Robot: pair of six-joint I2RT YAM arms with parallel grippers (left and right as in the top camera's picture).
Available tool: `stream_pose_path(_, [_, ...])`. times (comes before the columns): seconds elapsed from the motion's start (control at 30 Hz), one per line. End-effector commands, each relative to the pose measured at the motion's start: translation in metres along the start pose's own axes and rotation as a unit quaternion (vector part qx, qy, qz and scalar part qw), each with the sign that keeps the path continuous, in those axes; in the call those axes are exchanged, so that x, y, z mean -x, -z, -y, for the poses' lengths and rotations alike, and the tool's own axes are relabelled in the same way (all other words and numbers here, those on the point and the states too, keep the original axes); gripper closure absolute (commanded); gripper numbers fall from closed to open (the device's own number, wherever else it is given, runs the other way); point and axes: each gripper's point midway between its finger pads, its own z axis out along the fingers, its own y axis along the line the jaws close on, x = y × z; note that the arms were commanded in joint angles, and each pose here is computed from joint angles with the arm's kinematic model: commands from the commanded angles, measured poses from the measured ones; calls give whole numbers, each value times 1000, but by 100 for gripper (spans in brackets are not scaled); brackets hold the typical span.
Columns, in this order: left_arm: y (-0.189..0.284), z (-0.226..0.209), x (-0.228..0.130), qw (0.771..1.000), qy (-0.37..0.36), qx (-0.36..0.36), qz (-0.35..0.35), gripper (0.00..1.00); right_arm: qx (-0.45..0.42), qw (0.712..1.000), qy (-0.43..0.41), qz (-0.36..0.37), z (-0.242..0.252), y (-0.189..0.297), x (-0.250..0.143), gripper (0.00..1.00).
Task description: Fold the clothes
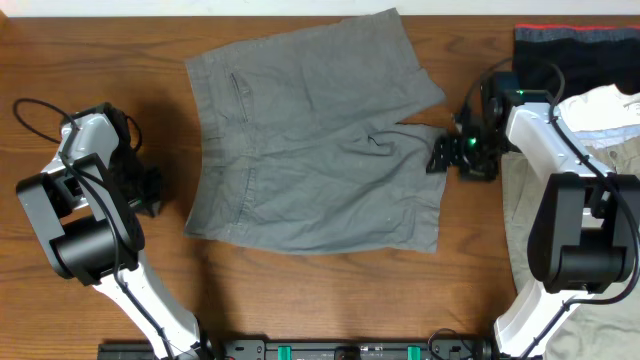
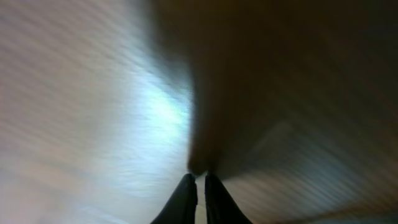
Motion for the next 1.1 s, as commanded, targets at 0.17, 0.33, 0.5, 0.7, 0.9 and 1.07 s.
stream_pose_path(0.17, [13, 65, -32, 969, -120, -207, -54, 85, 24, 996, 20, -79, -21, 4, -48, 27])
stream_pose_path(0.33, [52, 64, -45, 965, -147, -216, -12, 84, 19, 995, 45, -92, -31, -5, -62, 29])
stream_pose_path(0.5, [109, 46, -56, 972, -123, -181, 88, 75, 9, 995, 65, -77, -40, 2, -77, 29])
stream_pose_path(0.7, [125, 26, -77, 976, -58, -151, 143, 53, -9, 999, -22, -24, -30, 1, -101, 22])
stream_pose_path(0.9, [64, 25, -82, 983, 8, -151, 99, 48, 4, 998, -57, -8, -23, -13, -119, 20])
stream_pose_path(1.07, [22, 27, -80, 982, 62, -158, 86, 48, 5, 998, -56, -8, -22, -16, -119, 20])
